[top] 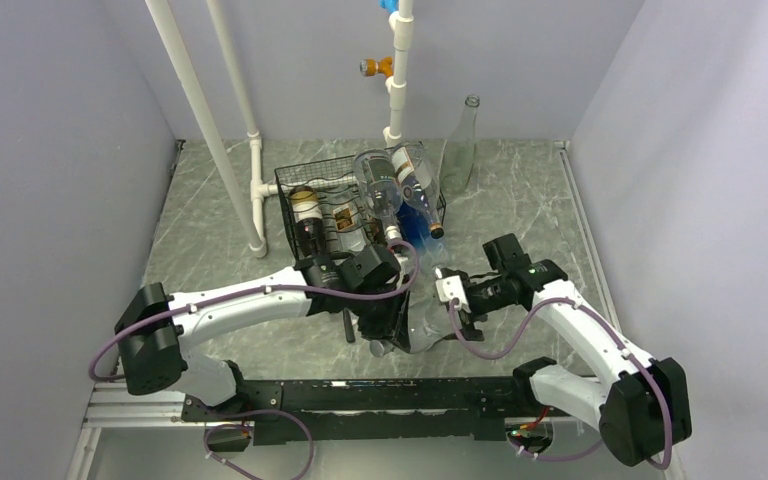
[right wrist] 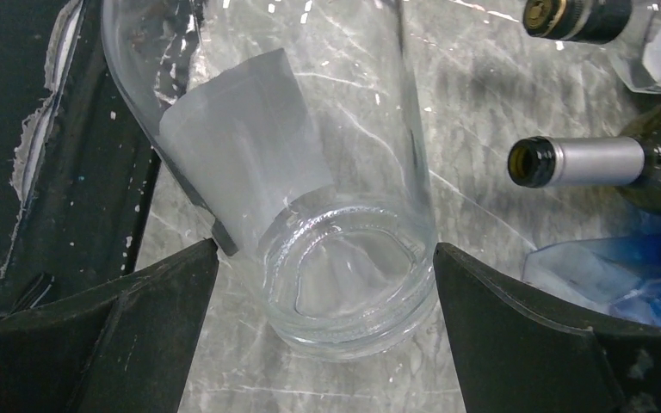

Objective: Take the wine bottle off the wine rack
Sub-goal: Place the wine bottle at the center of the board.

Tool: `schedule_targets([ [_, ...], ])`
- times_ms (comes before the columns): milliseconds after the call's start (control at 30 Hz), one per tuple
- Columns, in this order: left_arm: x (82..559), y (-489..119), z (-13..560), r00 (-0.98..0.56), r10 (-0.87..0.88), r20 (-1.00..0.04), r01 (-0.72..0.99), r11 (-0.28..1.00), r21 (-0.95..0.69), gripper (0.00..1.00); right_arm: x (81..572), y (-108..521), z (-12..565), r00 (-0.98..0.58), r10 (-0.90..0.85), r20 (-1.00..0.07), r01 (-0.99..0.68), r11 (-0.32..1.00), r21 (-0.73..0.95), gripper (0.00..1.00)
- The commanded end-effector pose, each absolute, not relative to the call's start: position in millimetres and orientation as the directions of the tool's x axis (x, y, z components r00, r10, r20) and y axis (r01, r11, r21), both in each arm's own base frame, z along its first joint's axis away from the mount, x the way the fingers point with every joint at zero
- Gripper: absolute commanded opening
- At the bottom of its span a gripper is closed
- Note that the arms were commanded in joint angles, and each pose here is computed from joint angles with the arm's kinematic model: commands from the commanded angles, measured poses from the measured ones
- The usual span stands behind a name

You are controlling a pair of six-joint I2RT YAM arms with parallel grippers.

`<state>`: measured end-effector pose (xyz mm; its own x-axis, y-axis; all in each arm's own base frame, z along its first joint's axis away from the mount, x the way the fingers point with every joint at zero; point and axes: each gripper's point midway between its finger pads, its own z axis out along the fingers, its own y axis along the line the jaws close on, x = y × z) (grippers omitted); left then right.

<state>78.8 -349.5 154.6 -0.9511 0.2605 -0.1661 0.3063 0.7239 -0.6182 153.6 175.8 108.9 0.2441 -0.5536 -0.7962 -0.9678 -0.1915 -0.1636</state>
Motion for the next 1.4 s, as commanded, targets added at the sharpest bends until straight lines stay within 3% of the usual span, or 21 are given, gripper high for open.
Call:
schedule_targets([
  [0, 85, -388, 228, -0.917, 0.26, -0.304, 0.398, 0.53, -0.749, 0.03, 158, 181, 98, 0.3, -0.557, -0.774, -0.953, -0.22, -0.21, 0.98],
  [333, 86, -392, 226, -0.922, 0.261, -0.288, 0.387, 0.546, -0.743, 0.39, 149, 183, 85, 0.316, -0.557, -0.768, -0.945, -0.258, -0.201, 0.94],
  [533, 87, -392, 226, -0.925, 0.254, -0.282, 0.377, 0.539, -0.753, 0.47, 149, 183, 78, 0.3, -0.568, -0.767, -0.95, -0.255, -0.182, 0.93],
  [833, 89, -388, 226, -0.933, 0.236, -0.271, 0.357, 0.519, -0.777, 0.52, 148, 181, 76, 0.272, -0.577, -0.77, -0.958, -0.239, -0.159, 0.93],
  [1367, 88, -397, 232, -0.903, 0.304, -0.303, 0.405, 0.375, -0.834, 0.59, 149, 166, 70, 0.232, -0.602, -0.764, -0.969, -0.21, -0.128, 0.95],
])
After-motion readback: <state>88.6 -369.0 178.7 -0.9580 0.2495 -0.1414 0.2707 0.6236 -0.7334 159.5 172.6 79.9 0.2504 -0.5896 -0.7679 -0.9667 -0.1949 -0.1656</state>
